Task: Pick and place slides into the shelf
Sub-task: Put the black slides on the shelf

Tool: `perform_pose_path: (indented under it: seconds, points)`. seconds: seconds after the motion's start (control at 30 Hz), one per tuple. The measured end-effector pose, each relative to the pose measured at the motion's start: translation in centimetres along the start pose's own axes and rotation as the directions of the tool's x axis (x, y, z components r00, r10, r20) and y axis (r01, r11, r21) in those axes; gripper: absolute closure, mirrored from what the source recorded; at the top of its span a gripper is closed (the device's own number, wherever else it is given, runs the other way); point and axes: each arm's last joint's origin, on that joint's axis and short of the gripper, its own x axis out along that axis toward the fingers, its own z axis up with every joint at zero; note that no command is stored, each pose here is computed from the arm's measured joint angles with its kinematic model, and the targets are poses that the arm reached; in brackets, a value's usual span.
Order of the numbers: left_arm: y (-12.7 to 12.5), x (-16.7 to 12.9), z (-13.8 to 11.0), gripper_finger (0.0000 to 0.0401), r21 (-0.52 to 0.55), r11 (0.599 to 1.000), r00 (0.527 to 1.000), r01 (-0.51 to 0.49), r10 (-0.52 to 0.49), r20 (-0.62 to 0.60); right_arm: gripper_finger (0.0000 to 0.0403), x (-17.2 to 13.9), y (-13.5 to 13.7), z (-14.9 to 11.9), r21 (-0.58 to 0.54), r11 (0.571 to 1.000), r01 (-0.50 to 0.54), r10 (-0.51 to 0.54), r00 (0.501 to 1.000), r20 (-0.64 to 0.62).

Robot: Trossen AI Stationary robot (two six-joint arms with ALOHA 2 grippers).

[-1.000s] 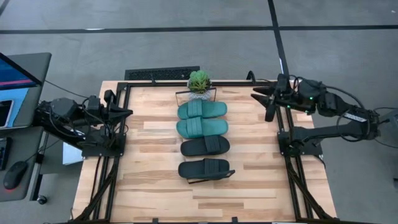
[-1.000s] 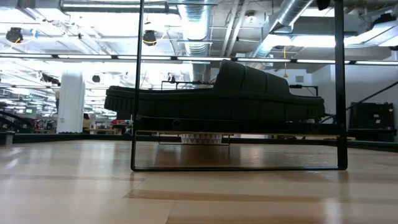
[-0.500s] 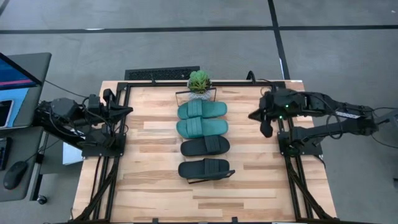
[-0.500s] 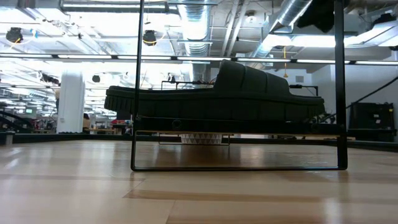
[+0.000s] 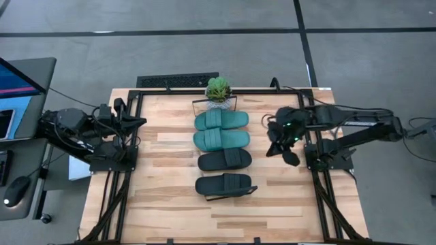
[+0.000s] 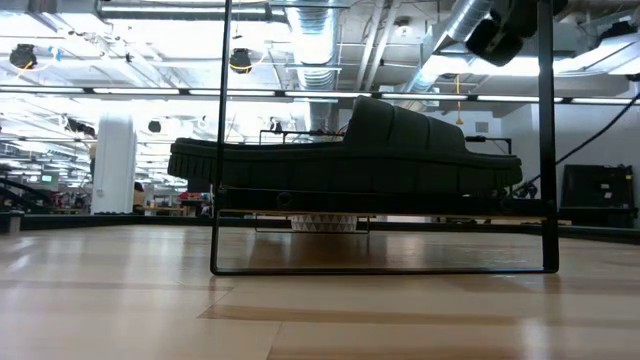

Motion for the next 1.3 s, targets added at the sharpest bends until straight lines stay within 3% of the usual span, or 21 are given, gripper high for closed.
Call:
perform_pose_path:
  seconds: [0.37, 0.7, 1.1, 1.3]
  points:
    - [0.1, 0.0, -0.3, 0.0395, 0.009, 1.0, 1.0, -0.009, 0.01, -0.026, 0.0403, 4.9, -1.9, 0.7, -0.011, 0.986, -0.166, 0.162, 0.974, -0.158]
    - [0.1, 0.0, -0.7, 0.0395, -0.01, 1.0, 0.998, -0.021, 0.021, -0.06, 0.0403, 8.8, -4.2, 0.8, 0.003, 0.978, -0.209, 0.204, 0.949, -0.242]
    - [0.2, 0.0, -0.9, 0.0395, -0.007, 1.0, 0.996, -0.025, 0.024, -0.08, 0.0403, 11.2, -2.9, 1.9, -0.082, 0.966, -0.245, 0.226, 0.955, -0.19]
    - [0.3, -0.1, -1.2, 0.0395, -0.011, 0.999, 0.993, -0.032, 0.031, -0.112, 0.0403, 11.8, -1.9, 2.4, -0.11, 0.972, -0.209, 0.191, 0.97, -0.152]
